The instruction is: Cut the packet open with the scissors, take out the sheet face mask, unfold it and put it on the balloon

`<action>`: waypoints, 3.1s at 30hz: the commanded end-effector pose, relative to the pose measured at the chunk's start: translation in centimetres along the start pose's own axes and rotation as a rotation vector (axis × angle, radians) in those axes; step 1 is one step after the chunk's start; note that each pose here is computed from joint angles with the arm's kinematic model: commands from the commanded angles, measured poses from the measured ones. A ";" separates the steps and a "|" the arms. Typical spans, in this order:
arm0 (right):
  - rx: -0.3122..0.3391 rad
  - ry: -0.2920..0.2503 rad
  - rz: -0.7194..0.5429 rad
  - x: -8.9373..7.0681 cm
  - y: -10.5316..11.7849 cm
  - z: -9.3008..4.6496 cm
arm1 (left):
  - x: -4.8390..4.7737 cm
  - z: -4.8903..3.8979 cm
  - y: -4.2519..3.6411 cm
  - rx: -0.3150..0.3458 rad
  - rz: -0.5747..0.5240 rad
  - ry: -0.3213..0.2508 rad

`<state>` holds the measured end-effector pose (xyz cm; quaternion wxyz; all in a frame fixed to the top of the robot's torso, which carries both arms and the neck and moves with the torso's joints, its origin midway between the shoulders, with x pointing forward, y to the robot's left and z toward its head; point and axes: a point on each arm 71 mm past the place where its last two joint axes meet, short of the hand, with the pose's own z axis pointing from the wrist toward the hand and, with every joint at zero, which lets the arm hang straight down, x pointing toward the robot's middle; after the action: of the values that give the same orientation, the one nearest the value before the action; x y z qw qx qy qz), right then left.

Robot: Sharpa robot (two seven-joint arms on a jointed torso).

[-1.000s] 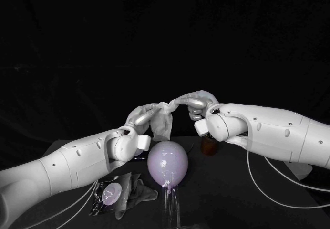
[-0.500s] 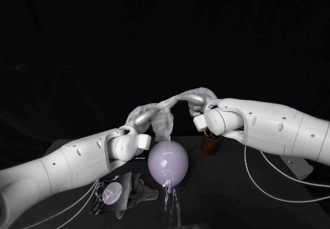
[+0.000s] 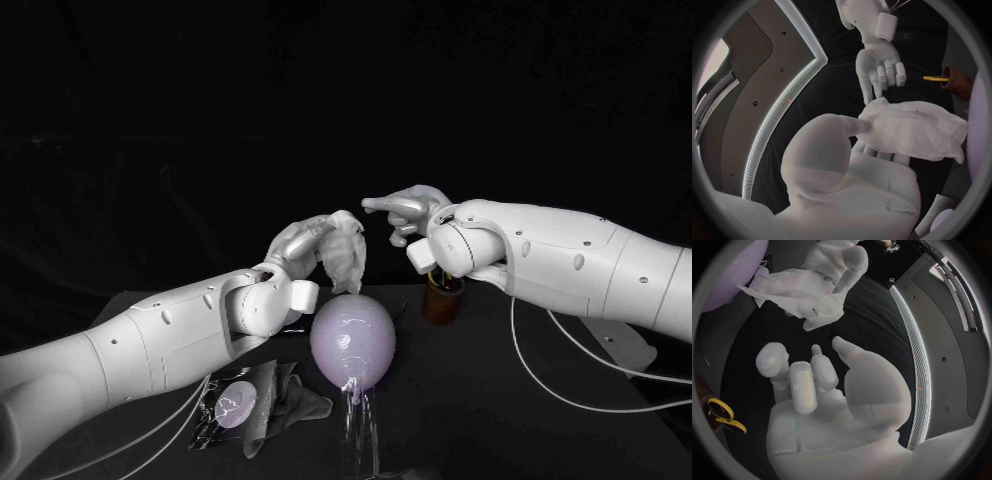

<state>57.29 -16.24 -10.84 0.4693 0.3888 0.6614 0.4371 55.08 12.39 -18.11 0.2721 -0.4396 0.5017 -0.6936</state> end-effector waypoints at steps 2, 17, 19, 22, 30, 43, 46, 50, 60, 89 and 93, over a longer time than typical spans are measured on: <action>-0.001 0.043 -0.077 0.0 0.0 0.2 | 0.33 0.05 -0.11 0.007 -0.052 0.023; -0.464 -0.232 -0.364 -4.1 1.5 -1.1 | 0.36 -0.29 -0.01 -0.023 -0.062 0.004; -0.534 -0.244 -0.429 -4.1 1.6 -1.9 | 0.38 -0.37 0.01 -0.029 -0.061 0.001; -0.623 -0.235 -0.519 -3.4 1.4 -3.1 | 0.42 -0.52 0.04 -0.038 -0.061 -0.001; -0.789 -0.206 -0.755 0.0 1.0 -5.8 | 0.47 -0.78 0.05 -0.051 -0.055 -0.014; -0.838 -0.301 -0.902 3.6 0.6 -7.2 | 0.15 -0.78 0.15 -0.061 -0.024 -0.075; -0.841 -0.310 -0.914 4.3 0.6 -7.3 | 0.09 -0.77 0.15 -0.061 -0.020 -0.083; -0.832 -0.318 -0.934 4.9 0.5 -7.2 | 0.09 -0.76 0.15 -0.060 -0.018 -0.087; -0.810 -0.320 -0.981 6.3 0.2 -6.4 | 0.21 -0.79 0.13 -0.056 -0.017 -0.084; -0.768 -0.337 -1.066 7.5 -0.5 -5.2 | 0.61 -0.83 0.10 -0.049 -0.014 -0.058; -0.766 -0.342 -1.074 7.5 -0.5 -5.1 | 0.71 -0.84 0.10 -0.049 -0.011 -0.052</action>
<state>50.41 -10.63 -12.44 0.8216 -0.1142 0.4764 0.2915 54.11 12.52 -18.42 0.2729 -0.4783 0.5103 -0.6605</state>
